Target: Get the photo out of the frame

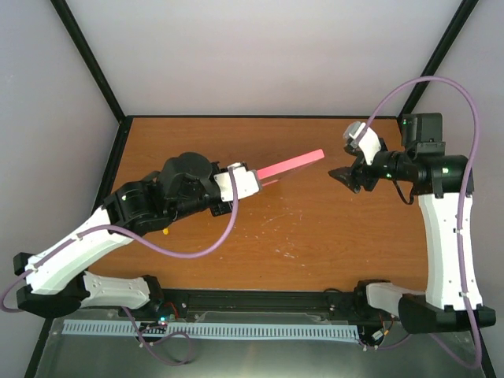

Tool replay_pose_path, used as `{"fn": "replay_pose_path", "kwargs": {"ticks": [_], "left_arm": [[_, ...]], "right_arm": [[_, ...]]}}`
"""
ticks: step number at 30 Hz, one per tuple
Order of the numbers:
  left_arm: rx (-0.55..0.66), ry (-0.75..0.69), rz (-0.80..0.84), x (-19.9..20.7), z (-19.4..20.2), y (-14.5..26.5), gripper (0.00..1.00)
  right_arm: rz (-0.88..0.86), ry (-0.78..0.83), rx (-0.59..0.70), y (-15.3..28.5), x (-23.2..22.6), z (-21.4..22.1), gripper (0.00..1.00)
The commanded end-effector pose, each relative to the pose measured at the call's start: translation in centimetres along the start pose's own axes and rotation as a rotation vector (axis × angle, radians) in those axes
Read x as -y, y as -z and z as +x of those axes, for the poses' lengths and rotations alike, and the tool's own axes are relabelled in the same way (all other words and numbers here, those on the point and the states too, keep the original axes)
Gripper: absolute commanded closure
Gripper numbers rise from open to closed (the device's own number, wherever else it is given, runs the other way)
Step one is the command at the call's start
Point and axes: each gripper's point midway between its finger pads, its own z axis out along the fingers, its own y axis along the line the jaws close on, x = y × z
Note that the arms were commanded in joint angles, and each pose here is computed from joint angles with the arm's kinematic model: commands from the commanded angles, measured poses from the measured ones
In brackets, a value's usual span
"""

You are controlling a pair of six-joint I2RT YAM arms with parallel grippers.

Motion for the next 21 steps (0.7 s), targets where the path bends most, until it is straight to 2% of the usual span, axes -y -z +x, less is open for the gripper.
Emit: {"fn": "replay_pose_path", "kwargs": {"ticks": [1,5,13,21], "left_arm": [[0.151,0.052,-0.109,-4.1,-3.4,2.0,0.99],[0.175,0.069,-0.112,-4.6,-3.9,2.2,0.99],[0.256,0.12,-0.108,-5.9,-6.2,3.5,0.99],[0.313,0.126,-0.12,-7.1,-8.0,4.7,0.99]], "right_arm": [[-0.072,-0.031,0.056,-0.9,1.6,1.0,0.21],[-0.17,-0.041,0.091,-2.8,1.9,2.3,0.19],[-0.407,-0.033,0.333,-4.9,2.3,-0.6,0.18],[-0.54,0.014,0.357,-8.0,1.0,-1.4,0.21]]}}
